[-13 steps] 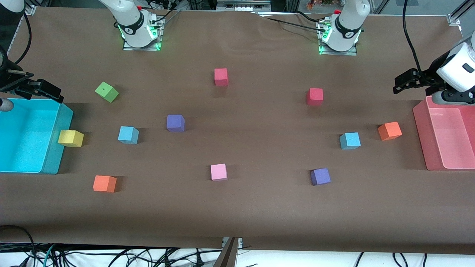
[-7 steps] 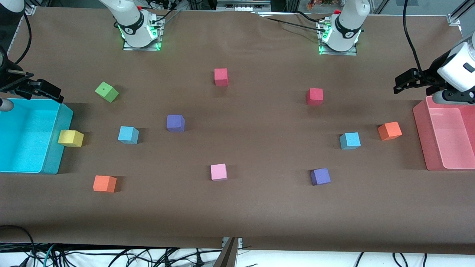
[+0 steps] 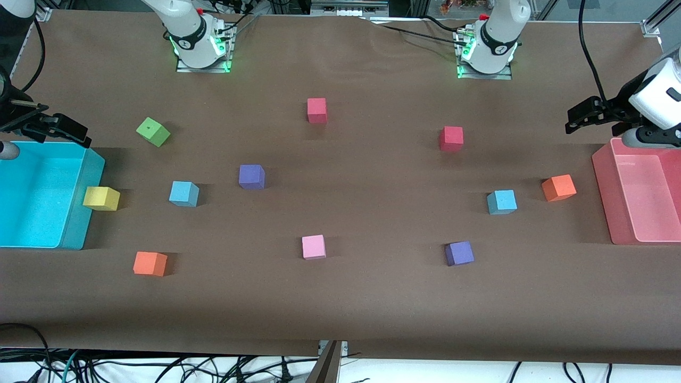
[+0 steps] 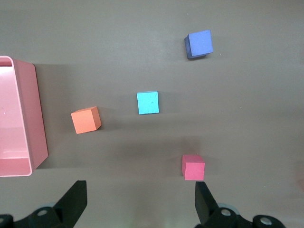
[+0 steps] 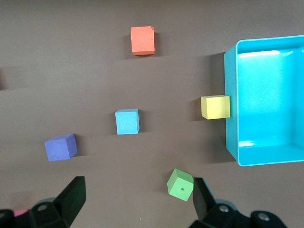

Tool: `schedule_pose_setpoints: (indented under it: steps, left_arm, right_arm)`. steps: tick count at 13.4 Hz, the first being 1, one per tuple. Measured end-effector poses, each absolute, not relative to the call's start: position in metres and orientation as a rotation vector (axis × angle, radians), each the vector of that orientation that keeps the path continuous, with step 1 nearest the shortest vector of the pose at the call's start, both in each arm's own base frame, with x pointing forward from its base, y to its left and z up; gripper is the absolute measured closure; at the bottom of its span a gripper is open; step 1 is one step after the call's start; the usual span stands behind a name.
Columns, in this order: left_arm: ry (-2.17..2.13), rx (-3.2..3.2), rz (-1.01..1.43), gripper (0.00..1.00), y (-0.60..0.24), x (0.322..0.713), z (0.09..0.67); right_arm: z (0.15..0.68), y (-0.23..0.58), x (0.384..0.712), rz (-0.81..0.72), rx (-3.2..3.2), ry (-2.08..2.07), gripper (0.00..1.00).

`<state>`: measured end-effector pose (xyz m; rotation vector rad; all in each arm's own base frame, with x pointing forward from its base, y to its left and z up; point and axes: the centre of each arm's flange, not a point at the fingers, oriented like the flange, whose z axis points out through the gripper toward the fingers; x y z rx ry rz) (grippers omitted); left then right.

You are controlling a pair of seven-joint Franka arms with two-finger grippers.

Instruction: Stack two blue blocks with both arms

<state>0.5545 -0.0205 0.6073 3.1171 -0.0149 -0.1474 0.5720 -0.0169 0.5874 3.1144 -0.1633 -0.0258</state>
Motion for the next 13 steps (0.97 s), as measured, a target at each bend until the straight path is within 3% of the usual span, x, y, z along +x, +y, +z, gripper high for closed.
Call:
schedule_pose_setpoints:
  steps: [7,13]
  left_arm:
    - [-0.012,3.117,-0.148,0.00,-0.020,0.555,0.607]
    - [-0.010,3.117,-0.148,0.00,-0.019,0.555,0.607]
  right_arm:
    - [0.565,-0.004,0.584,-0.056,3.104,-0.123,0.00]
    - [0.467,0.038,0.621,-0.211,3.069,-0.007,0.00]
